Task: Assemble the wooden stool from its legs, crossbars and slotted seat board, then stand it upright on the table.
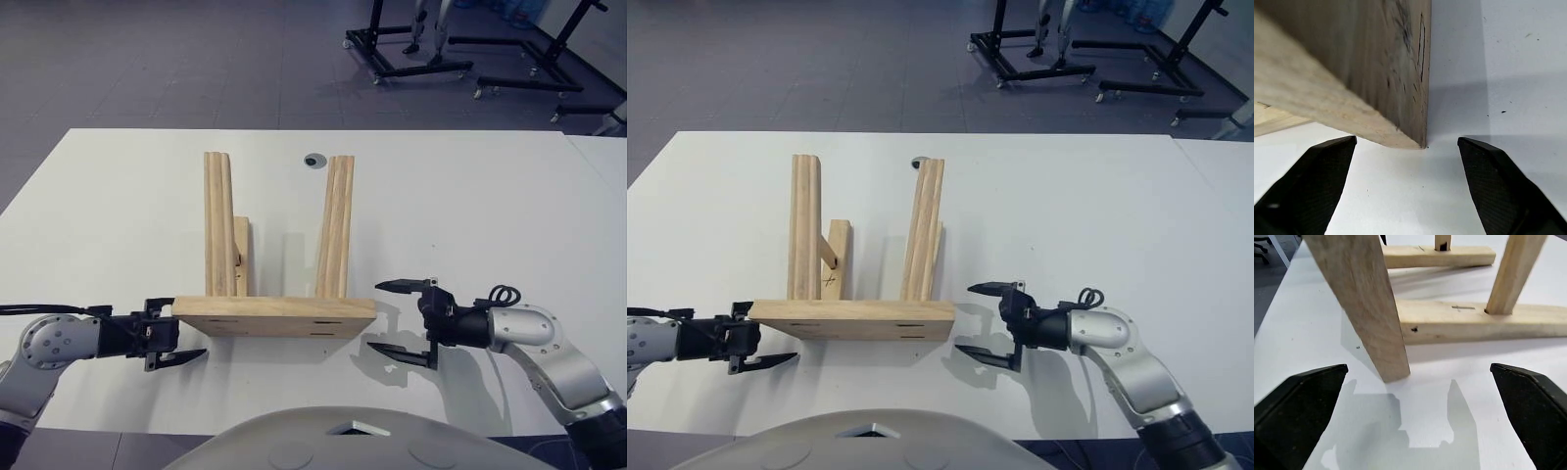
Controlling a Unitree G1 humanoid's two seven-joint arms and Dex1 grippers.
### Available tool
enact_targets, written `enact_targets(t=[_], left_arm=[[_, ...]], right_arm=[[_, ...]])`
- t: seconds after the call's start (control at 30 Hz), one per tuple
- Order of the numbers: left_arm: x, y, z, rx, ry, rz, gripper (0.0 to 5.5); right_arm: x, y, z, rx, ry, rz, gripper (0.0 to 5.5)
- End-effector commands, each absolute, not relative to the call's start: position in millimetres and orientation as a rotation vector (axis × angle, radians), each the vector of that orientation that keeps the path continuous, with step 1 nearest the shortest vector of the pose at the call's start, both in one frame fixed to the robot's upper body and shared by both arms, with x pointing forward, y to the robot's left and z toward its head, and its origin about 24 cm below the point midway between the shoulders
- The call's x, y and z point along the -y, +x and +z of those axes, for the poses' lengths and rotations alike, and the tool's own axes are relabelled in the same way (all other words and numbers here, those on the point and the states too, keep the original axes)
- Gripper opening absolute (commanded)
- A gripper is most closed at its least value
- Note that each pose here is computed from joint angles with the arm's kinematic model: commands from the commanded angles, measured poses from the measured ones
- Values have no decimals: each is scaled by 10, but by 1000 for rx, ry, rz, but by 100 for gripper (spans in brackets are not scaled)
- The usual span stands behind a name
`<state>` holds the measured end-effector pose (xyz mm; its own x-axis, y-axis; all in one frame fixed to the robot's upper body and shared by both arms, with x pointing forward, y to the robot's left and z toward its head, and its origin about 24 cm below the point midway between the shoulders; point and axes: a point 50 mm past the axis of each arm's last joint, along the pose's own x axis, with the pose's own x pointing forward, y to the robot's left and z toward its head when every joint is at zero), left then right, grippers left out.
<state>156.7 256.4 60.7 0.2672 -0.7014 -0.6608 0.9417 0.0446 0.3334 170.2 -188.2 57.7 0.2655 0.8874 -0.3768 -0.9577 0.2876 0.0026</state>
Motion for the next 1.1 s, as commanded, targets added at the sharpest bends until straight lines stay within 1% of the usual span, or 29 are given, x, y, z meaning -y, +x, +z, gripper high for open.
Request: enact_targets(t=[0.03, 0.23, 0.33, 0.37, 0.4, 0.43, 0.53, 0.67, 0.7, 0.8, 0.87, 1.0, 1.1], left_arm=[[-2456, 1633, 619, -320, 795, -1296, 379], [-2407, 1669, 605, -308, 782, -1310, 379], [-2392, 1696, 594, -304, 774, -1312, 379], [-2390, 1689, 587, -317, 766, -1326, 361], [-2387, 1690, 588, -315, 760, -1332, 355], [-2387, 1699, 589, -313, 757, -1336, 331], [-2378, 1731, 600, -287, 729, -1340, 287], [-2368, 1745, 623, -249, 707, -1348, 236], [-2367, 1750, 623, -246, 705, -1349, 232], [-2331, 1741, 622, -242, 671, -1369, 178], [-2311, 1740, 628, -236, 654, -1380, 167], [-2271, 1756, 672, -221, 592, -1384, 154], [-2189, 1695, 772, -231, 490, -1449, 150]], right_arm=[[1786, 1744, 581, -318, -227, 1286, 539], [1646, 1767, 561, -302, -186, 1316, 539], [1608, 1789, 562, -277, -168, 1320, 485], [1604, 1784, 556, -273, -169, 1327, 458], [1604, 1783, 549, -272, -168, 1329, 446], [1604, 1785, 541, -271, -169, 1324, 419], [1612, 1768, 515, -277, -168, 1331, 364], [1653, 1760, 474, -305, -153, 1344, 300], [1660, 1762, 466, -307, -153, 1346, 293], [1671, 1794, 466, -294, -146, 1335, 227], [1674, 1814, 470, -283, -142, 1325, 194], [1651, 1837, 525, -257, -105, 1328, 182], [1658, 1842, 587, -251, -77, 1330, 181]])
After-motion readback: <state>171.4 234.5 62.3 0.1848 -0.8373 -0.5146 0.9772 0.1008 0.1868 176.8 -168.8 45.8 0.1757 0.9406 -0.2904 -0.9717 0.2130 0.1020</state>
